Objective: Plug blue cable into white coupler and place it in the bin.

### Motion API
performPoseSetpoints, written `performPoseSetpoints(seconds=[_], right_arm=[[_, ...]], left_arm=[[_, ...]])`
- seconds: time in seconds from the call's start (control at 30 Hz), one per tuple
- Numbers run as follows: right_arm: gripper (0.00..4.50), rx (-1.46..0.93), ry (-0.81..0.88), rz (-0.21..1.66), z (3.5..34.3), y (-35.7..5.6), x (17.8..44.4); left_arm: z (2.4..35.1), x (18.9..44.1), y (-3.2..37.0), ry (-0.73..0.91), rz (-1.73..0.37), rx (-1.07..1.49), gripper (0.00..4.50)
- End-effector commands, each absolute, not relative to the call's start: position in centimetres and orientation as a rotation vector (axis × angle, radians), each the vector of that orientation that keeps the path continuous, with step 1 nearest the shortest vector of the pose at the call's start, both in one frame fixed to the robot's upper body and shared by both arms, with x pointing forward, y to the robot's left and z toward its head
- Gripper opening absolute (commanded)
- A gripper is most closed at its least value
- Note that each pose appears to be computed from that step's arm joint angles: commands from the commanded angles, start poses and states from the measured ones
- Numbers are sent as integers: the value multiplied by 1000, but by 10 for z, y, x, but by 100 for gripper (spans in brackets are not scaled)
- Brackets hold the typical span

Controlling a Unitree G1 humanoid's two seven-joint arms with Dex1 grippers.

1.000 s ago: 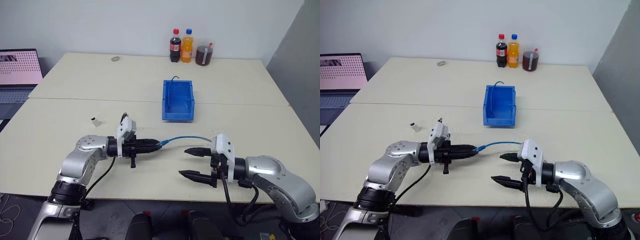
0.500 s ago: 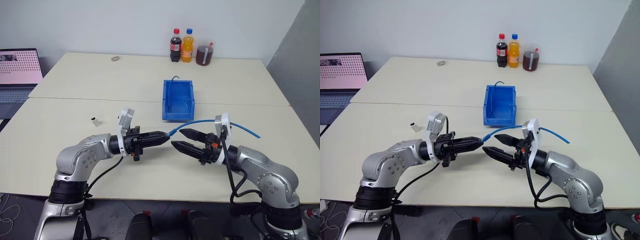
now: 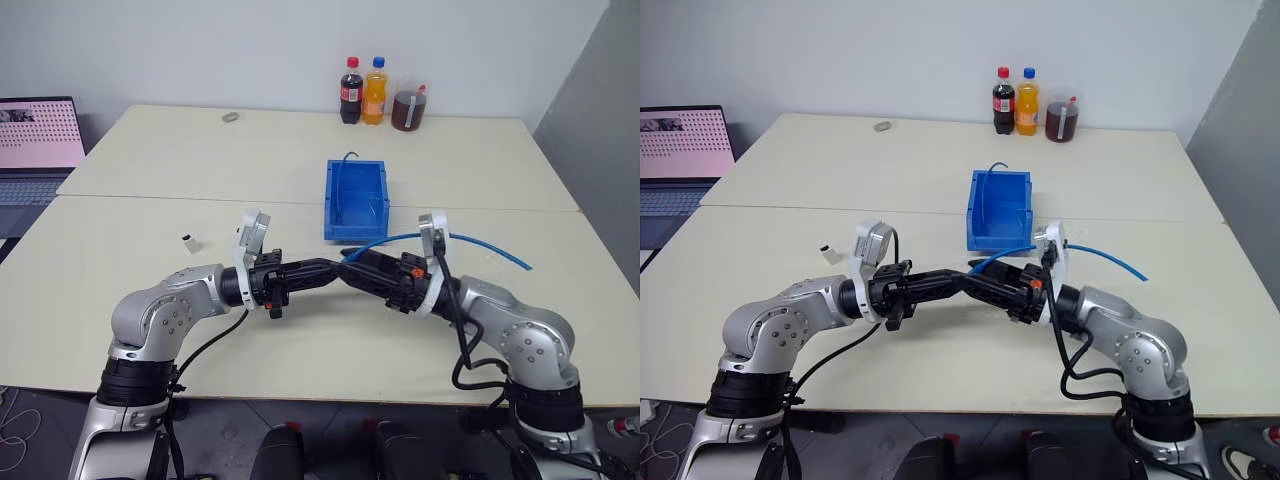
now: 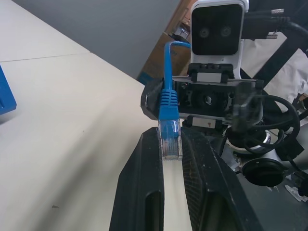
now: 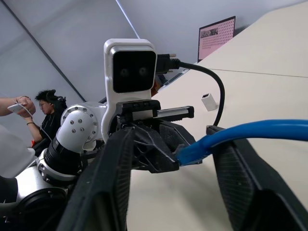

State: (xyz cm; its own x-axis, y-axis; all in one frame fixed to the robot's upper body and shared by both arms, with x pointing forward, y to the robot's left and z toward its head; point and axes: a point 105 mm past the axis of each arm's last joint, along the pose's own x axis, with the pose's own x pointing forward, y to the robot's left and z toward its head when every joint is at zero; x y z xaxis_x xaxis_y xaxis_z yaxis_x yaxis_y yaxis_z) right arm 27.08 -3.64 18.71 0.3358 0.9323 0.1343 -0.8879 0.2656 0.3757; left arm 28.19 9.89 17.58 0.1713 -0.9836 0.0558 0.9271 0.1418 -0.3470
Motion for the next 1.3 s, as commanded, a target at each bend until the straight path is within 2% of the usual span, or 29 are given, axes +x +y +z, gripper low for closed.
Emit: performPoseSetpoints(seconds=[0.03, 0.23, 0.5, 0.57, 0.73, 0.9, 1.0, 1.13, 1.3], right_arm=[[145, 433, 93, 1302, 199, -30, 264], [27, 443, 98, 1321, 200, -30, 262], [14, 439, 133, 1364, 200, -33, 256], [14, 436, 140, 1372, 199, -33, 256], [13, 430, 136, 1363, 199, -34, 257], [13, 409, 129, 1313, 196, -42, 266], [13, 398, 127, 1287, 194, -48, 270], [13, 382, 128, 1252, 191, -55, 275], [13, 368, 133, 1228, 187, -60, 277]], left_arm=[[190, 279, 95, 144, -1423, -319, 24], [188, 281, 97, 137, -1419, -304, 24], [181, 291, 102, 109, -1390, -211, 24], [176, 292, 104, 116, -1391, -173, 95], [167, 289, 109, 132, -1391, -118, 182], [149, 285, 129, 171, -1320, -6, 295], [144, 288, 141, 159, -1223, 29, 352], [136, 306, 161, 95, -947, 95, 444], [124, 319, 191, 37, -506, 74, 450]])
